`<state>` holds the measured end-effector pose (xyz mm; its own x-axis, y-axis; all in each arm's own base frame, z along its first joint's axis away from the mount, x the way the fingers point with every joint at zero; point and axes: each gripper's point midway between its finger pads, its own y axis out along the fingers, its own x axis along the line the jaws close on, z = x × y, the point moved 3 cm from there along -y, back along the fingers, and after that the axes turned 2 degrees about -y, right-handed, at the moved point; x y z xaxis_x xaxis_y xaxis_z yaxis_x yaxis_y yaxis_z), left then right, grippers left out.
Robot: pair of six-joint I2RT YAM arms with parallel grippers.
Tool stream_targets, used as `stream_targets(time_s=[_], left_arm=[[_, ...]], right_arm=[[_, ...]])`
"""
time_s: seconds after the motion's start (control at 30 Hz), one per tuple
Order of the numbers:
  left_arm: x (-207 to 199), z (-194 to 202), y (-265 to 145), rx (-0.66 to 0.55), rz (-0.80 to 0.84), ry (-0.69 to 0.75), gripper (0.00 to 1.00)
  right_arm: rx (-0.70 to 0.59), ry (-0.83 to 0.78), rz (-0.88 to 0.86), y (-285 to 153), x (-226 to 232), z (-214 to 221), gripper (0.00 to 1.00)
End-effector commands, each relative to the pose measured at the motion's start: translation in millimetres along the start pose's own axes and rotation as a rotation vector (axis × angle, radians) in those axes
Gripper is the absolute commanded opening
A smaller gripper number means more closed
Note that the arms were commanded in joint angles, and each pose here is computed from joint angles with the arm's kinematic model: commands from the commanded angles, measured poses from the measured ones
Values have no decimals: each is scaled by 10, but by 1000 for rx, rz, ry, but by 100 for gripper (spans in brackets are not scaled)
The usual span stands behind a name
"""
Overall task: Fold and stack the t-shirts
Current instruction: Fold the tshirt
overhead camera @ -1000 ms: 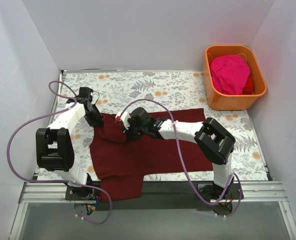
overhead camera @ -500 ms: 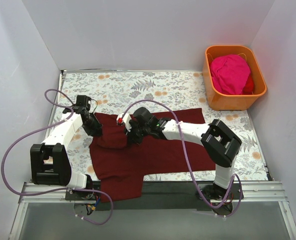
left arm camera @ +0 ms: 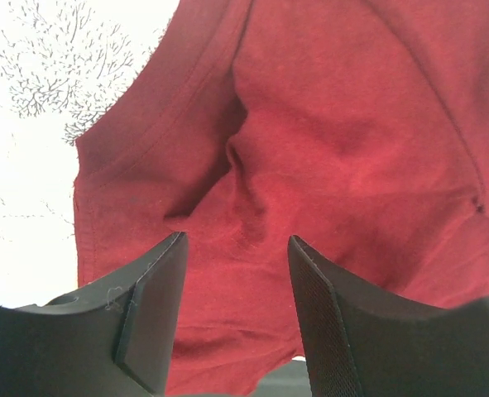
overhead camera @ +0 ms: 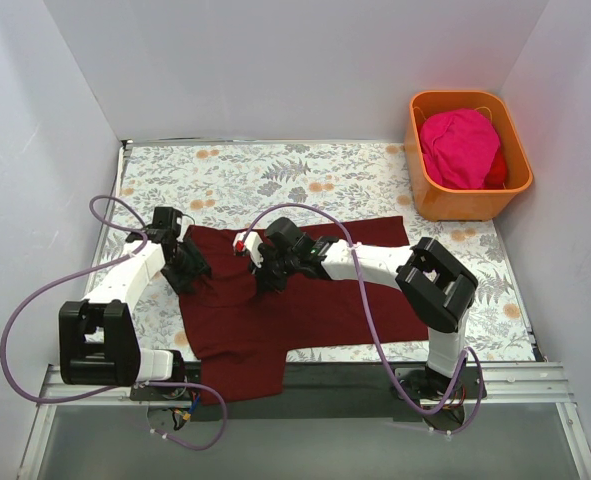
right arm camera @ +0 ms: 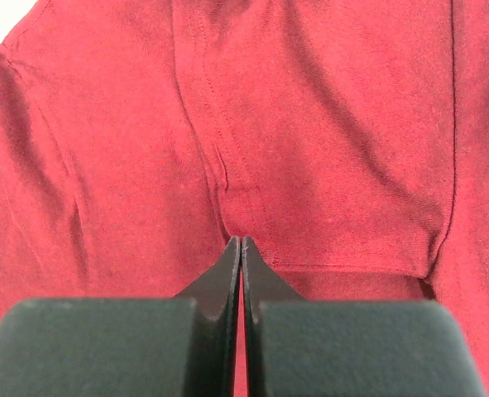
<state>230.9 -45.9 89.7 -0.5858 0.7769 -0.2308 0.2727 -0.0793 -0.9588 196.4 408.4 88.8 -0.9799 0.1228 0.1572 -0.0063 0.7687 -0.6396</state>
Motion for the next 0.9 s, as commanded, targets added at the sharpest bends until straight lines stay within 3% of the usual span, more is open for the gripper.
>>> stream_targets(time_s=[0.0, 0.17, 0.5, 0.63, 0.7, 0.87], left_arm=[[44, 34, 18, -9, 1, -12, 49], [81, 90, 121, 22, -15, -23, 39], [166, 167, 320, 46, -50, -69, 36], [167, 168, 277, 40, -47, -67, 19], [148, 140, 235, 29, -43, -63, 1], [138, 128, 159, 34, -51, -61, 0]], right_arm=[[-10, -18, -9, -36, 36, -22, 1], [-10, -16, -17, -35, 49, -17, 1], [-9, -12, -20, -39, 59, -4, 1], [-13, -15, -24, -46, 67, -12, 1], [-14, -17, -22, -50, 65, -17, 1], [-17, -23, -15, -73, 63, -29, 1]])
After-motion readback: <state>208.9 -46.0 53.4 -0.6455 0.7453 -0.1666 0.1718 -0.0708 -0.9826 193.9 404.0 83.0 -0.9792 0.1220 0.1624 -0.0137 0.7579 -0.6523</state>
